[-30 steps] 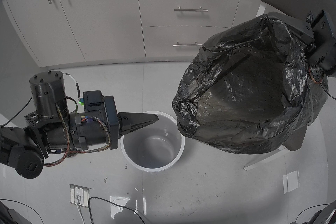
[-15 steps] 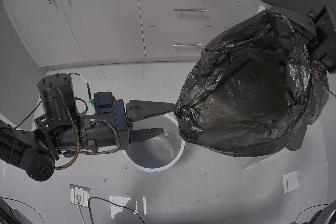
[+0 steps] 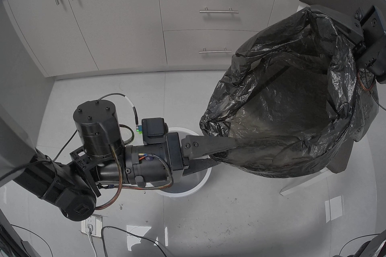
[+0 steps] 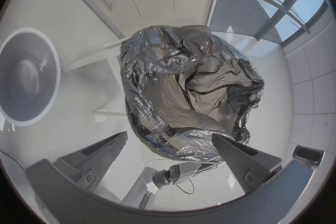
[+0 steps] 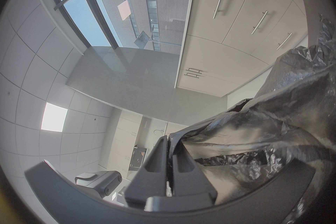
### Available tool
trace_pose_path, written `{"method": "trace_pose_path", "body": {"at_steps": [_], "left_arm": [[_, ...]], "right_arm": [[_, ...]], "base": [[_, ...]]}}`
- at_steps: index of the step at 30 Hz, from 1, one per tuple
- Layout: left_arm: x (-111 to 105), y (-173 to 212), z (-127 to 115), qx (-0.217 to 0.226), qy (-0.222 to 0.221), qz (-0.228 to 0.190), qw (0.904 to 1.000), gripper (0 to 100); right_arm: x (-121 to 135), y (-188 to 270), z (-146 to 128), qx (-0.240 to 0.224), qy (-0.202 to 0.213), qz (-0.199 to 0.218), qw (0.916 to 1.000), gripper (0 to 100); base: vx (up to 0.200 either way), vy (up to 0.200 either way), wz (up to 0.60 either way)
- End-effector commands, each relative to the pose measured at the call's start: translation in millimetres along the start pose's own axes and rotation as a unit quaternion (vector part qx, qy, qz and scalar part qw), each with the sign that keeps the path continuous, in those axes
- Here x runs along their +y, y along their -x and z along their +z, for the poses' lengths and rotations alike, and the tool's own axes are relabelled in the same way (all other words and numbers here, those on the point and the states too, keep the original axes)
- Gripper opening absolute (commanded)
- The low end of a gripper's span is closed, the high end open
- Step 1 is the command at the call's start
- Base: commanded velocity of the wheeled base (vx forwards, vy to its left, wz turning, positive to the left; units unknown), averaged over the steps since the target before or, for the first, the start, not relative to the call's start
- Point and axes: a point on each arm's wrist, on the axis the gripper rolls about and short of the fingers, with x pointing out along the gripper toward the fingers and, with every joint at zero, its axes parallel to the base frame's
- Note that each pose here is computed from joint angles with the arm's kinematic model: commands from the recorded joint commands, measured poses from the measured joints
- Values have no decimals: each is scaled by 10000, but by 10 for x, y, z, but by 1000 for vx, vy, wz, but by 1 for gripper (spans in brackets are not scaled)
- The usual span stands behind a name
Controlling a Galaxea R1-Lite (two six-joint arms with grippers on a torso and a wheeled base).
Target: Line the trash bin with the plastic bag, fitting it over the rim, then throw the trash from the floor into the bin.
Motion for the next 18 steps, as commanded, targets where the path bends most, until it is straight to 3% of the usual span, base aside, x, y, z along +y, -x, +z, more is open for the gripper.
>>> {"method": "trace_pose_path", "body": {"at_steps": [1, 8, 9, 18], "left_arm": [[137, -113, -19, 106, 98, 57, 9999, 100], [200, -178, 13, 85, 131, 83, 9998, 100], [196, -181, 20, 72, 121, 77, 9999, 0], [40, -44, 44, -119, -102, -90, 9998, 0]], "right_arm": [[-3, -3, -4, -12, -4, -3, 10000, 0], [-1, 0, -14, -19, -12, -9, 10000, 0], [-2, 3, -12, -25, -10, -14, 10000, 0], [-16, -28, -44, 48, -58, 16, 10000, 0]], "base": [[0, 0, 0], [0, 0, 0], [0, 0, 0], [0, 0, 0]]}}
